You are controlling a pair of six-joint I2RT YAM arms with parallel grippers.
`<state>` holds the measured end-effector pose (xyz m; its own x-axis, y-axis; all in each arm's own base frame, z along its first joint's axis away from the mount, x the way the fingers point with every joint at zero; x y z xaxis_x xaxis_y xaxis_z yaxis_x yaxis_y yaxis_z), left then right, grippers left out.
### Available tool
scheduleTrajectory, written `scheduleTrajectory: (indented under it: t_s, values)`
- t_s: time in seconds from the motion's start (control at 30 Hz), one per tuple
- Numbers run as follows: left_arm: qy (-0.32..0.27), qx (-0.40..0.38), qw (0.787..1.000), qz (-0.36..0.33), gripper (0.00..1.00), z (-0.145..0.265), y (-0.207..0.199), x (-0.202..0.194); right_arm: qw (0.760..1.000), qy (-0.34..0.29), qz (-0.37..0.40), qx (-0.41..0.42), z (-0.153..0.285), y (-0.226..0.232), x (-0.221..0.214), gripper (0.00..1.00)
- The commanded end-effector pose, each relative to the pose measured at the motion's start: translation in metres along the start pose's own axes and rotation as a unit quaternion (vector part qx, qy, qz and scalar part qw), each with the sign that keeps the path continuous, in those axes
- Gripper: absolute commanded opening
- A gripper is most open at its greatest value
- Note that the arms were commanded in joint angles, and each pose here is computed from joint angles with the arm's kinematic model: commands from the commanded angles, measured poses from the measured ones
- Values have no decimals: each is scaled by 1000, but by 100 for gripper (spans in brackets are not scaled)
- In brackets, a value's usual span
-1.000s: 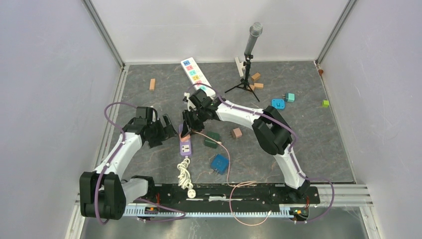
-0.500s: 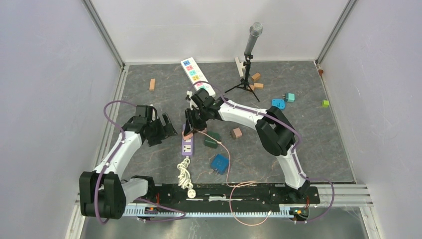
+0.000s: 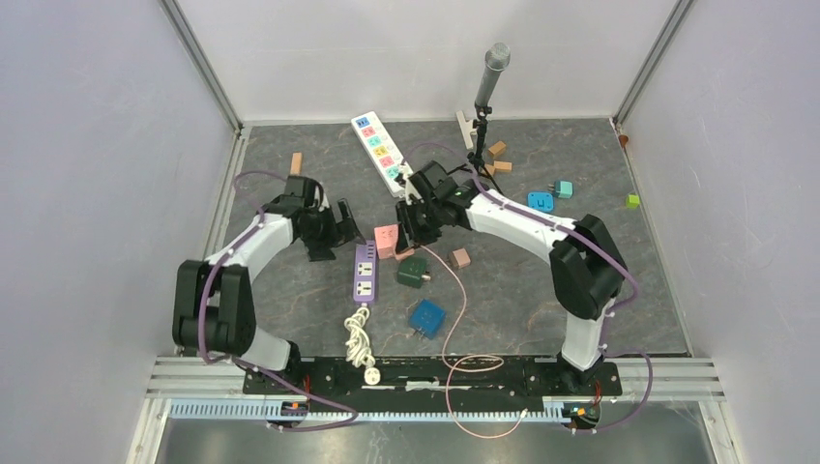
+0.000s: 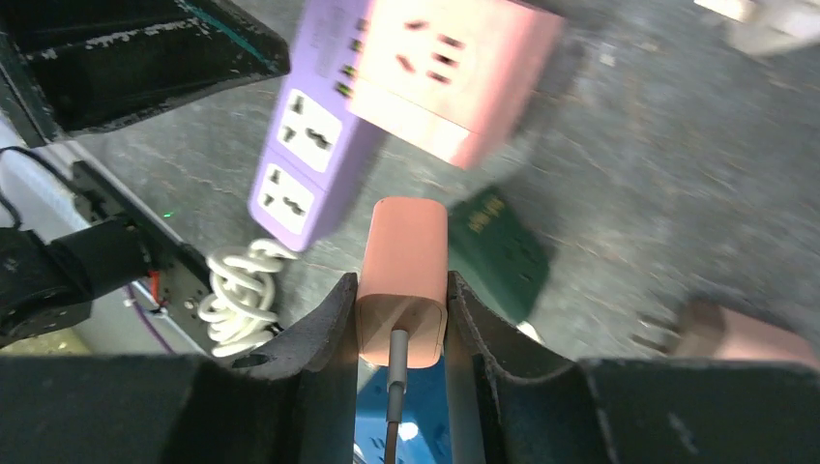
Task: Insert the plug
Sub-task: Move the socket to the center of the board.
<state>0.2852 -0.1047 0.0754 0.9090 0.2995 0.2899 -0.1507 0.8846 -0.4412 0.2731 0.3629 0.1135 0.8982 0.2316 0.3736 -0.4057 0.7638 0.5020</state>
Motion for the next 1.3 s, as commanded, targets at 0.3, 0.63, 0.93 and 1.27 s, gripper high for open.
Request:
scheduleTrajectory:
  t_s: [0.3,0.63,0.93,1.27]
  values:
    - [79,135,977,-147,93,-55,-19,-12,996,-54,21,-68,60,-50,13,0]
    - [49,106,978,-170,100,-48,-29,-8,997,-43,39,-55,58,-46,13,0]
    - [-13,-10,963,-268,100,-10,-69,-6,998,-29,42,-41,51,-45,7,0]
    - [60,43,958,-276,100,-44,-44,-34,998,-28,46,-45,53,-47,5,0]
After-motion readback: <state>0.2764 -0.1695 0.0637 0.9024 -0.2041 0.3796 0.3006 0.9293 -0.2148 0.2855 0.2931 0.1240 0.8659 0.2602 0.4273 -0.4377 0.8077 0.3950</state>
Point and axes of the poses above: each gripper's point midway between its finger pads, its own z axis back along the fingers, its own y axis along the line the jaws close on, x = y × z, the point moved 1 cm from there along z, back along the fingers, and after that the axes turned 3 degrees about -z, right-handed, at the moved point
